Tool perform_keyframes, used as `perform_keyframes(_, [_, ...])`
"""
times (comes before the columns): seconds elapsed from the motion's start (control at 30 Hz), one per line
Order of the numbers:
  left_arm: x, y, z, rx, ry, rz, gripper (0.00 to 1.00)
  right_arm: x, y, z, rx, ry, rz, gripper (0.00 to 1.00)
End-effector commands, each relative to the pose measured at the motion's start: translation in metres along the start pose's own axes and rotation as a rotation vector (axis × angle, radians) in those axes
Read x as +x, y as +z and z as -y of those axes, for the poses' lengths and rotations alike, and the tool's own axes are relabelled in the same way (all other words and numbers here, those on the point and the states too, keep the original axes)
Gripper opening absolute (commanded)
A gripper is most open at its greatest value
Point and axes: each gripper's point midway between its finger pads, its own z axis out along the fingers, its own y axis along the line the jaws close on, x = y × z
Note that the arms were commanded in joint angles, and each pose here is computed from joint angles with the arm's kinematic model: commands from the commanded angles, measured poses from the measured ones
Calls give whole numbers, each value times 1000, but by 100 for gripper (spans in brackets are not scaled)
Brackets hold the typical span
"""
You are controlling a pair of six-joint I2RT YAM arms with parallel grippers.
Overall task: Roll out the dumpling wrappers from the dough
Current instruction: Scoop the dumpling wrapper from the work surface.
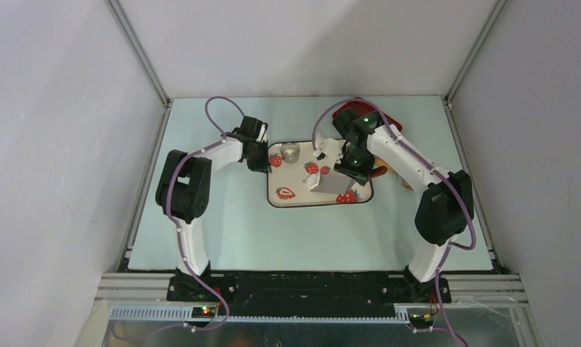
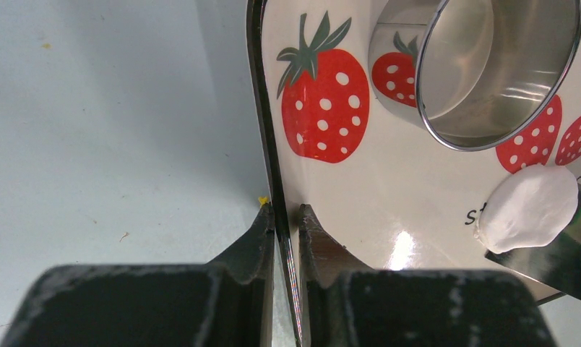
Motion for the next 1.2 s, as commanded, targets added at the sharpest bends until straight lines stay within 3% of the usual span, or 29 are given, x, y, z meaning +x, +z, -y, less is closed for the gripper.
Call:
perform_keyframes(0.0, [23,13,-5,-41,35,-62,0,-34,-14,13,81,23,182,0])
perform_keyframes(0.4, [23,13,-4,-45,39,-60,0,-48,-29,12,100,17,276,0])
perform_keyframes(1.17, [23,13,-4,-50,44,-58,0,-46,-49,15,186,17,332,0])
